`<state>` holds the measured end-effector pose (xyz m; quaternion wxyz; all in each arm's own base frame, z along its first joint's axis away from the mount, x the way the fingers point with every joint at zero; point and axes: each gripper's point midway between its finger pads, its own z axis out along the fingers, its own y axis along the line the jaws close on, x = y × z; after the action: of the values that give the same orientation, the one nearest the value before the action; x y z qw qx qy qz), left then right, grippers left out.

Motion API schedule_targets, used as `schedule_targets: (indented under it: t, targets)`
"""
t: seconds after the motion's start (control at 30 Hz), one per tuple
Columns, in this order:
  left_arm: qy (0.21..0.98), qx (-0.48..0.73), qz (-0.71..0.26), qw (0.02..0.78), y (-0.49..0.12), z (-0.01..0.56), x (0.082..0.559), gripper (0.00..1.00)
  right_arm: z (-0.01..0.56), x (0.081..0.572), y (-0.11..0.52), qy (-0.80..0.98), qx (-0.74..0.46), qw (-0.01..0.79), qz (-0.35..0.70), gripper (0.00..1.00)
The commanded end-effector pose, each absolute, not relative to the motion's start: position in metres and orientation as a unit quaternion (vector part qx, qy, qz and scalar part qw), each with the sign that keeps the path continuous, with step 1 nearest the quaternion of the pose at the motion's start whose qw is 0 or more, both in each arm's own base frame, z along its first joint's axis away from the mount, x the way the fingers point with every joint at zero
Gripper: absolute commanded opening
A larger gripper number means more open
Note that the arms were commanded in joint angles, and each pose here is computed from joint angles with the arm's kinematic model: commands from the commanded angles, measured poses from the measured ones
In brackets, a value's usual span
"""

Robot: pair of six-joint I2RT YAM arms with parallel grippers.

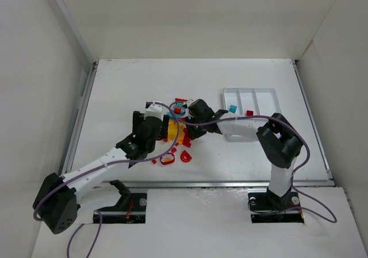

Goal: Sort the legos into containers by color

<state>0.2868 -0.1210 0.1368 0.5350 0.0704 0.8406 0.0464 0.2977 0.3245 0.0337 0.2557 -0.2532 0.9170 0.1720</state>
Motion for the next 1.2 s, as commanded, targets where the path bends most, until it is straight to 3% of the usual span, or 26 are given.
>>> schedule_targets:
  t: [0.0,0.27,0.57,0.7,0.83,1.17]
  targets:
    - [0.83,0.058,0.035,0.553,-0.122,0.144,0.289,0.8,0.025,0.293,0.31,0.926,-0.248,0.249,0.139,0.33]
    - [0.831,0.065,0.034,0.552,-0.123,0.144,0.289,0.8,0.007,0.292,0.305,0.934,-0.249,0.227,0.12,0.33]
    - [0.828,0.071,0.037,0.555,-0.123,0.146,0.29,0.78,0.008,0.29,0.301,0.936,-0.248,0.224,0.112,0.4]
    - [0.826,0.073,0.038,0.558,-0.123,0.147,0.291,0.78,0.009,0.29,0.301,0.936,-0.244,0.227,0.115,0.28]
    - [0.826,0.073,0.038,0.558,-0.123,0.147,0.291,0.78,0.015,0.284,0.296,0.938,-0.239,0.225,0.115,0.41]
    - [0.82,0.076,0.036,0.567,-0.124,0.153,0.292,0.77,0.017,0.278,0.292,0.941,-0.227,0.224,0.11,0.38]
